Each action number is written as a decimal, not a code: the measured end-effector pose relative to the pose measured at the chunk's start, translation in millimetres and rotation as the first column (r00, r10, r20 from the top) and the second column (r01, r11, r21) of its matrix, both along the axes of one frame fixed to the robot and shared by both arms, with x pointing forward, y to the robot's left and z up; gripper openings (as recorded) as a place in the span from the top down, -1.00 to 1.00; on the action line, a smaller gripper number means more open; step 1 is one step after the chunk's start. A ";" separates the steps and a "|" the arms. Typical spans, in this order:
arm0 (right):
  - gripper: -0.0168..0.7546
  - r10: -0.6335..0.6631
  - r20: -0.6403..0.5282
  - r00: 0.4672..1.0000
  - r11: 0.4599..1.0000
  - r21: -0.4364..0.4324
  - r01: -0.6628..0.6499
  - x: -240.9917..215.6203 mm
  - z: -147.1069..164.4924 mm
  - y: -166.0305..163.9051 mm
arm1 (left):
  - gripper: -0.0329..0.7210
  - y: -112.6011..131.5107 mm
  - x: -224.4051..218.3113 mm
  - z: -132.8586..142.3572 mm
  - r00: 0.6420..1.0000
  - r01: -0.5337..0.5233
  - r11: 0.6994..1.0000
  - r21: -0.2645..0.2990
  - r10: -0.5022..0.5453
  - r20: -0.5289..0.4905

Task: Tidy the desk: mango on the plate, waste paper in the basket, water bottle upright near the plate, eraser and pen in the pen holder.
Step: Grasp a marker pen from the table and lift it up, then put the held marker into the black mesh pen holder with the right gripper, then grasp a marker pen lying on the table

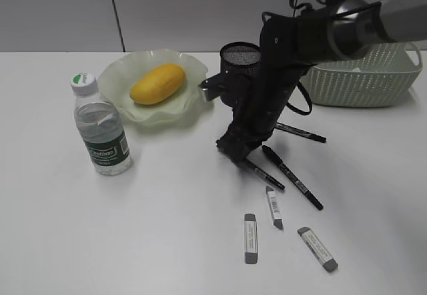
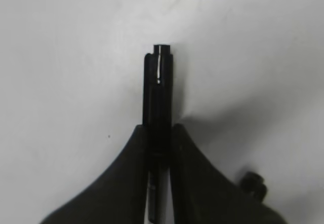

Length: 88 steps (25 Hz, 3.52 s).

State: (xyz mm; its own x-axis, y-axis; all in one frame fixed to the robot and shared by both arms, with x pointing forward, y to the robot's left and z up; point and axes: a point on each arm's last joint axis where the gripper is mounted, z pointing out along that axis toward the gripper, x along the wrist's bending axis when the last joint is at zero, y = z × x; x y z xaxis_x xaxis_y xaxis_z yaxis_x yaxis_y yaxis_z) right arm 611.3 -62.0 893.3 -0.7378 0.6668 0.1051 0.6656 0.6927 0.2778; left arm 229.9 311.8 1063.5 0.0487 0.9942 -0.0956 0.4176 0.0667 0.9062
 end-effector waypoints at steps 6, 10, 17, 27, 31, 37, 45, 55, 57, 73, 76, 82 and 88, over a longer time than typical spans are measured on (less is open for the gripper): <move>0.70 -0.289 0.614 0.735 0.919 0.394 0.032 17.6 146.4 -4.5 | 0.27 0.0 0.0 0.0 1.000 0.000 1.000 0.000 0.000 0.000; 0.70 -0.538 0.735 0.412 0.809 0.587 0.009 31.6 163.7 -14.7 | 0.28 -0.1 0.0 0.0 1.000 0.000 1.000 -0.001 0.000 0.000; 0.70 -0.654 0.663 0.365 0.737 0.667 0.110 61.0 75.8 -8.0 | 0.28 -0.1 0.0 0.0 1.000 0.000 1.000 -0.001 0.000 0.000; -0.28 -0.669 0.636 0.385 0.731 0.658 0.183 67.2 51.2 -14.1 | 0.28 -0.1 0.0 0.0 1.000 0.000 1.000 -0.001 0.000 0.000; -0.50 -0.600 0.638 0.482 0.778 0.606 0.166 54.3 100.7 -16.2 | 0.28 -0.1 0.0 0.0 1.000 0.000 1.000 -0.001 0.000 0.000; -0.25 -0.313 0.538 0.782 0.893 0.447 0.050 -21.3 205.5 -29.5 | 0.28 -0.1 0.0 0.0 1.000 0.000 1.000 -0.001 0.000 0.000; -0.08 -0.335 0.279 0.900 0.935 -0.022 0.355 -145.0 202.3 -120.1 | 0.27 -0.1 0.0 0.0 1.000 0.001 1.000 -0.001 -0.001 0.000; -0.07 -0.470 0.316 0.824 0.882 0.203 0.425 -320.5 186.8 -215.9 | 0.27 -8.5 25.4 5.3 0.992 0.057 0.998 0.042 -0.051 -0.117; -0.07 -0.486 0.356 0.798 0.870 0.283 0.404 -340.2 182.8 -226.5 | 0.27 -11.9 40.0 14.2 0.988 0.076 0.995 0.063 -0.067 -0.140; 0.03 -0.538 0.463 0.705 0.812 0.510 0.284 -366.7 162.7 -238.7 | 0.25 -118.4 202.7 50.3 0.854 0.455 0.890 -0.018 -0.443 -0.273; 0.07 -0.538 0.464 0.703 0.811 0.513 0.282 -366.6 162.9 -238.6 | 0.24 -169.5 227.2 31.0 0.791 0.522 0.853 -0.005 -0.486 -0.372; 0.09 -0.614 0.479 0.628 0.766 0.553 0.327 -374.2 163.5 -241.9 | 0.03 -275.8 269.0 -20.5 0.700 0.578 0.816 -0.027 -0.512 -0.497; 0.10 -0.664 0.482 0.572 0.733 0.570 0.371 -378.1 163.4 -242.4 | -0.19 -341.3 322.5 -73.6 0.688 0.481 0.873 -0.083 -0.434 -0.581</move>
